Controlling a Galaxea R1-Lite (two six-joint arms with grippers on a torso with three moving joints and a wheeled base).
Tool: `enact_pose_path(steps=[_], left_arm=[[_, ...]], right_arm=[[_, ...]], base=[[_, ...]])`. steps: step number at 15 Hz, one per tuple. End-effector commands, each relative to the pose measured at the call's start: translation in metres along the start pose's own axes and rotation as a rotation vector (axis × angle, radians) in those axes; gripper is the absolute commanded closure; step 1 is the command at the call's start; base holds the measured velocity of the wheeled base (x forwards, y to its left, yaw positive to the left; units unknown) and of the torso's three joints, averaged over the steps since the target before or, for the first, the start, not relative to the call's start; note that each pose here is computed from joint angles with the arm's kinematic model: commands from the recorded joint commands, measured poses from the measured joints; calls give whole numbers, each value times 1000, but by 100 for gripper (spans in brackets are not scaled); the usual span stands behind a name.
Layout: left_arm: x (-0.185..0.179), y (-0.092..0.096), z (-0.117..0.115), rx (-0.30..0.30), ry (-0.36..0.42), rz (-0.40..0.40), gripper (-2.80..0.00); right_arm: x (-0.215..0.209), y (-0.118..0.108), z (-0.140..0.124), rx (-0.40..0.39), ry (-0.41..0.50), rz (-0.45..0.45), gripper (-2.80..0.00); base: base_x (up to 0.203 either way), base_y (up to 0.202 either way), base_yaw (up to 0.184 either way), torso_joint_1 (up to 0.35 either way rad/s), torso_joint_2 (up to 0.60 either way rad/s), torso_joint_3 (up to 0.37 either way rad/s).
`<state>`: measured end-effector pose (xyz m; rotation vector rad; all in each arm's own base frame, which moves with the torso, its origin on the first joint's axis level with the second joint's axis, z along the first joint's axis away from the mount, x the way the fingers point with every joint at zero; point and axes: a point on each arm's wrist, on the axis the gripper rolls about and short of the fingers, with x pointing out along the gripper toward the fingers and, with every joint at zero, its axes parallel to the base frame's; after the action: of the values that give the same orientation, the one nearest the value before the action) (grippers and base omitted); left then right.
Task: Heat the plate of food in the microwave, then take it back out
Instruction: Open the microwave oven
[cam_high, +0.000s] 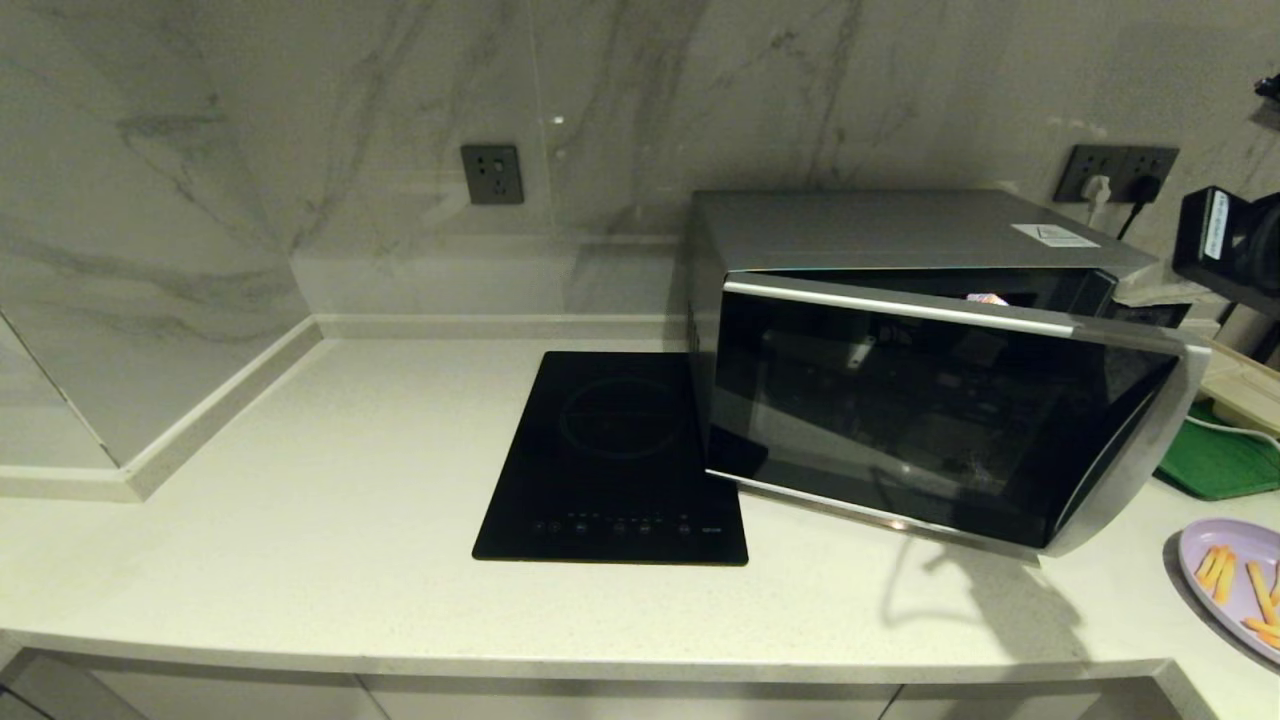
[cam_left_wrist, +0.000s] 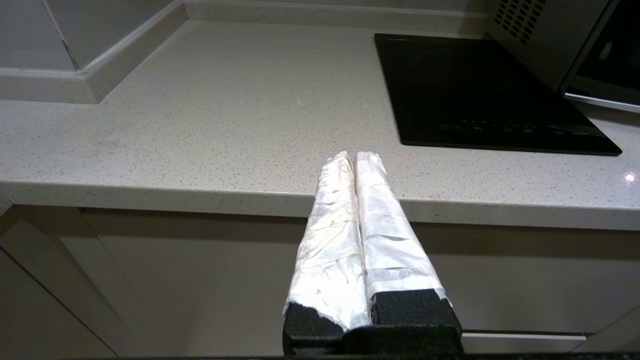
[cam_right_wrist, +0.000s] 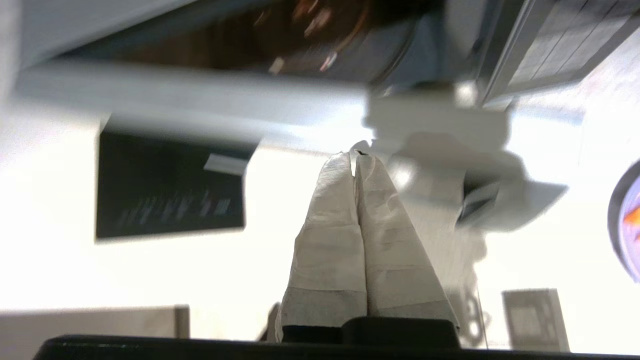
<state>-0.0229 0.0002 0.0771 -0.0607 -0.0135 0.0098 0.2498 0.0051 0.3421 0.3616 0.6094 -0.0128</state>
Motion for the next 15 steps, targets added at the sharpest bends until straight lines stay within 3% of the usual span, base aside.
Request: enact_pose_path(steps=[1, 4, 8, 15], left_arm=[[0, 0, 0, -1, -1, 0, 0], [0, 0, 0, -1, -1, 0, 0], [0, 0, 0, -1, -1, 0, 0], [0, 0, 0, -1, -1, 0, 0]], right_arm=[[-35, 7, -10, -22, 2, 59, 0], [-24, 7, -8, -24, 9, 27, 0], [38, -4, 9, -1, -55, -157, 0], [76, -17, 17, 16, -48, -215, 0]], base=[[0, 0, 0, 0, 0, 0], [0, 0, 0, 0, 0, 0], [0, 0, 0, 0, 0, 0], [0, 0, 0, 0, 0, 0]])
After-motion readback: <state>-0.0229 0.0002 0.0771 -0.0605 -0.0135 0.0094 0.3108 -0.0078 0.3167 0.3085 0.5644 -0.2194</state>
